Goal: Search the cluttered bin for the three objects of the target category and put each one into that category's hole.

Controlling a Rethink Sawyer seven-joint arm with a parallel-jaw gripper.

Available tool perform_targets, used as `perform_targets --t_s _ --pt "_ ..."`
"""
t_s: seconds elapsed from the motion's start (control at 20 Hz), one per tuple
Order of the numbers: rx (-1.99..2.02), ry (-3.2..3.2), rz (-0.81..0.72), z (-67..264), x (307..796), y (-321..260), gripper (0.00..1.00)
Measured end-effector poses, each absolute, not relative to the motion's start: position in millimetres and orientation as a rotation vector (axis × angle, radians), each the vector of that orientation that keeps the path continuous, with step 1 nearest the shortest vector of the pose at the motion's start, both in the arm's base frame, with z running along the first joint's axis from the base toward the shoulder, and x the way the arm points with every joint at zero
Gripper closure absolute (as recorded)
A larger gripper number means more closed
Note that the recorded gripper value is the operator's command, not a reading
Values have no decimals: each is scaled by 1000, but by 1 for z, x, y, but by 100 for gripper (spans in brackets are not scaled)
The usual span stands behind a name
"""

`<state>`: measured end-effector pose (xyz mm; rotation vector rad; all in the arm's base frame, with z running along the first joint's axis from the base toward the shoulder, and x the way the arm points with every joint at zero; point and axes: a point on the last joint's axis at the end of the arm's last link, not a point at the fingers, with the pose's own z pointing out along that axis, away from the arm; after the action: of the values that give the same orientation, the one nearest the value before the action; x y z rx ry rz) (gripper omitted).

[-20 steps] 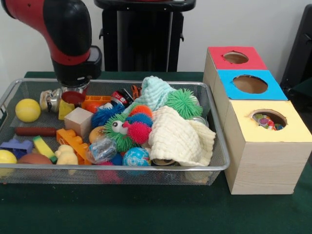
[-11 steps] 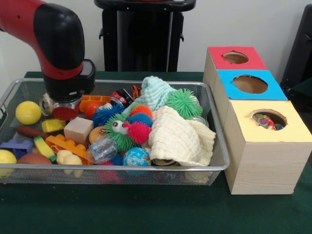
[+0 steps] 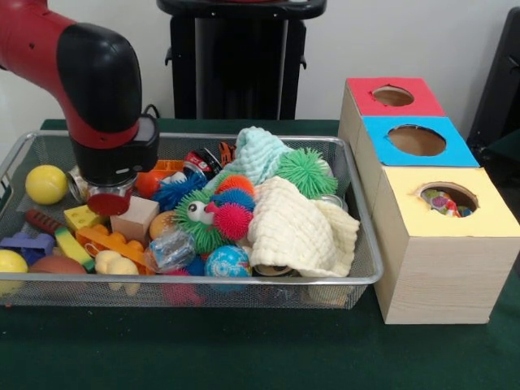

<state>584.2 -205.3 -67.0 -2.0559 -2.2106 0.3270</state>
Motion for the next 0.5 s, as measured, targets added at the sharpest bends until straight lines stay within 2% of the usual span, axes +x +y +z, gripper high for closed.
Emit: perform_targets --t_s 0.5 --pt "-2005 -2279 352 -67 595 -185 100"
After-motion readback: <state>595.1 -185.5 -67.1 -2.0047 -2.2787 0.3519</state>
